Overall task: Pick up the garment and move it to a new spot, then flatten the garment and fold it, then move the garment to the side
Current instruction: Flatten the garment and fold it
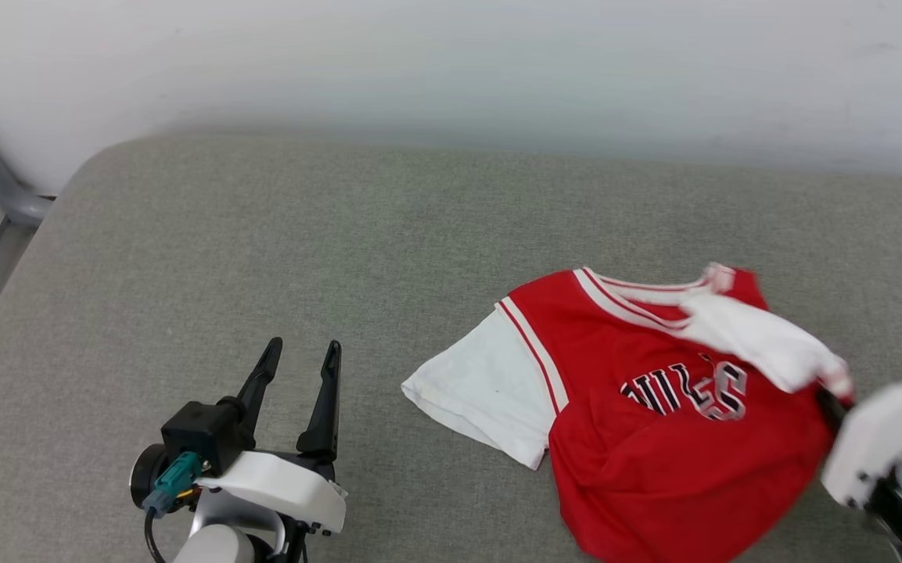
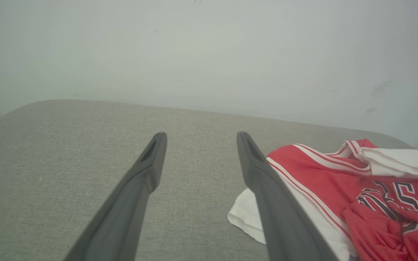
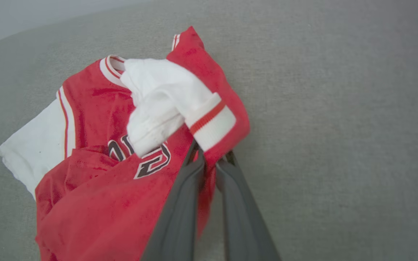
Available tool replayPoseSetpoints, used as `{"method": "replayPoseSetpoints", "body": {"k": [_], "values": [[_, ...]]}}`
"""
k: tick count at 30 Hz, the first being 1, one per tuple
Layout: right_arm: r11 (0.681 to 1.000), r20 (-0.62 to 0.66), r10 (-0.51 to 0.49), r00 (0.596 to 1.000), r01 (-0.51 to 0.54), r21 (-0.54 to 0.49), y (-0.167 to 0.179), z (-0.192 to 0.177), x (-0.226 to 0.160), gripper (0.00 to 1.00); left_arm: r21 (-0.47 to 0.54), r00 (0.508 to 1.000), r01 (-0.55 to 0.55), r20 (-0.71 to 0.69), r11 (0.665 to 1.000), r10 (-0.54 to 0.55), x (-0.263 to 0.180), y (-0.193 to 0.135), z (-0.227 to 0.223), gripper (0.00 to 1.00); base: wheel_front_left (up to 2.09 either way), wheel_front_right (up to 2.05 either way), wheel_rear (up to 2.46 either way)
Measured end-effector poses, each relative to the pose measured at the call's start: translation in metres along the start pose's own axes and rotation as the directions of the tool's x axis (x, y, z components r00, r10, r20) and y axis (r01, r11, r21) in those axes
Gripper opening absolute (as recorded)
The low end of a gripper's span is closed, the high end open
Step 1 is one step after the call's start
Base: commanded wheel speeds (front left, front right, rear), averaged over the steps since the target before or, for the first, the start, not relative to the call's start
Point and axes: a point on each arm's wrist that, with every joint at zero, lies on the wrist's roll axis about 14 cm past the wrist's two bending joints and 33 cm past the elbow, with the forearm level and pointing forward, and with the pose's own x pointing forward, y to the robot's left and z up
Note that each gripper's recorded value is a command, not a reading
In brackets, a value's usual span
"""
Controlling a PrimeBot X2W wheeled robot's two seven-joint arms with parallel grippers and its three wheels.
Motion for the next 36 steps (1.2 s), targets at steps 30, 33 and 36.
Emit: {"method": "replayPoseSetpoints", "body": {"k": [30, 33, 36], "values": [[0.987, 0.544, -0.159, 0.824, 0.151, 0.058, -0.047, 0.006, -0.083, 1.0, 0.039, 1.0, -0.027, -0.003, 0.999, 0.027, -0.023, 0.006, 0.01, 1.0, 0.0, 0.0, 0.0], [0.991, 0.569, -0.113, 0.815, 0.137, 0.0, -0.033, 0.013, -0.093, 1.0, 0.064, 1.0, -0.025, -0.003, 0.998, 0.025, -0.023, 0.008, 0.012, 1.0, 0.0, 0.0, 0.0], [0.993, 0.579, -0.07, 0.812, 0.114, -0.04, -0.018, 0.016, -0.101, 1.0, 0.095, 1.0, -0.014, -0.011, 0.995, 0.015, -0.022, 0.007, 0.013, 1.0, 0.0, 0.0, 0.0]]}}
